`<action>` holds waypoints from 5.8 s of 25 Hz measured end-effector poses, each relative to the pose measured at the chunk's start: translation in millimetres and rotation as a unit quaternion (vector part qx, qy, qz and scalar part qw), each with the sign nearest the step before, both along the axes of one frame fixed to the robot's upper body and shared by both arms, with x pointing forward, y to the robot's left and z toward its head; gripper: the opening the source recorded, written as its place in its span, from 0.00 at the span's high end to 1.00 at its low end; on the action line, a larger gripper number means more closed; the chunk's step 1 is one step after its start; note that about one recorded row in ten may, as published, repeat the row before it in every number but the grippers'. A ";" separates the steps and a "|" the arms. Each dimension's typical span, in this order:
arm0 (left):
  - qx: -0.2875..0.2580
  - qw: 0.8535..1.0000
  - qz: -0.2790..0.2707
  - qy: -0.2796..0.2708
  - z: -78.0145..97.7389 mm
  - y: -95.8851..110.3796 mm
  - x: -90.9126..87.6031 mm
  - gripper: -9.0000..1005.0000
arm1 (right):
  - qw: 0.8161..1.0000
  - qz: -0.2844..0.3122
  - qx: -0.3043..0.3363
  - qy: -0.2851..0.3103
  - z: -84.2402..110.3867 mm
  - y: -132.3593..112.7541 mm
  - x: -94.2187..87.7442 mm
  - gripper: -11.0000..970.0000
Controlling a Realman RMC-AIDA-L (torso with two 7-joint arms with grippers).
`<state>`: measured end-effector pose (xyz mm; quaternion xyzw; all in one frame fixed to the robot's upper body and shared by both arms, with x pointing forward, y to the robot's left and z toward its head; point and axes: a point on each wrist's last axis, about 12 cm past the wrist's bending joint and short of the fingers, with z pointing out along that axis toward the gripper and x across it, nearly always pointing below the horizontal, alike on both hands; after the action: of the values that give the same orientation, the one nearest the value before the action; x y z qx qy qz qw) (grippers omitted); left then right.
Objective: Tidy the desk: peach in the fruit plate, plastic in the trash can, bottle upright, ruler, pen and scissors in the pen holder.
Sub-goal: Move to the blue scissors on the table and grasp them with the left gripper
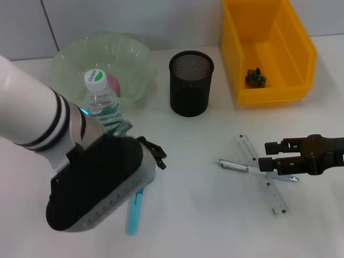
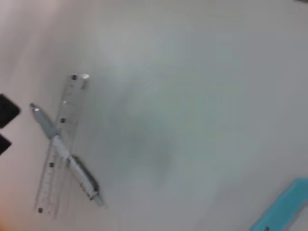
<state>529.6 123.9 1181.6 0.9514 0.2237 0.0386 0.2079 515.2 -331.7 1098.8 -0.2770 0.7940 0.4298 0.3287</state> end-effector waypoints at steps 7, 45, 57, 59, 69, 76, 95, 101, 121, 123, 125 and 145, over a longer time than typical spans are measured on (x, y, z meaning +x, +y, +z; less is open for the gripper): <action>0.042 0.998 -0.052 -0.023 -24.9 -10.2 5.1 0.20 | 1.000 0.024 -0.011 0.012 -4.2 4.9 -2.7 0.30; 0.121 0.980 -0.154 -0.048 -57.2 -19.3 -5.2 0.20 | 0.999 0.039 -0.018 0.009 -23.4 19.6 -7.2 0.31; 0.130 0.971 -0.192 -0.052 -59.6 -17.6 -7.2 0.20 | 0.999 0.036 -0.020 0.008 -26.2 22.7 -6.8 0.31; 0.132 0.970 -0.198 -0.053 -59.9 -18.3 -8.4 0.20 | 0.999 0.036 -0.019 0.009 -27.0 23.5 -7.5 0.31; 0.131 0.969 -0.204 -0.055 -53.4 -23.5 -10.1 0.20 | 0.999 0.035 -0.018 0.008 -27.5 24.7 -7.4 0.31; 0.135 0.968 -0.207 -0.049 -54.8 -24.2 -7.7 0.20 | 0.999 0.037 -0.018 0.006 -26.3 25.8 -5.6 0.31; 0.138 0.964 -0.225 -0.039 -56.1 -29.1 -2.5 0.20 | 0.999 0.034 -0.021 0.005 -27.4 25.9 -4.6 0.31; 0.139 0.963 -0.227 -0.036 -56.4 -30.8 -1.9 0.20 | 0.999 0.035 -0.021 0.003 -27.5 26.2 -4.7 0.32; 0.141 0.961 -0.235 -0.026 -57.1 -34.6 -0.1 0.22 | 0.999 0.032 -0.019 0.001 -27.8 25.5 -5.2 0.32; 0.141 0.961 -0.237 -0.024 -57.8 -34.3 0.0 0.23 | 0.999 0.033 -0.018 0.002 -28.0 26.4 -5.3 0.32; 0.141 0.961 -0.237 -0.024 -57.8 -34.3 0.0 0.28 | 0.999 0.033 -0.018 0.001 -28.0 26.7 -5.2 0.32; 0.143 0.962 -0.231 -0.022 -58.6 -32.9 1.1 0.62 | 0.999 0.035 -0.016 0.001 -27.7 28.5 -4.6 0.32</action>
<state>530.7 91.0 1123.0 0.9960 -0.0141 0.0419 0.0774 510.6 -303.2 1071.1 -0.3100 0.7909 0.4282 0.3081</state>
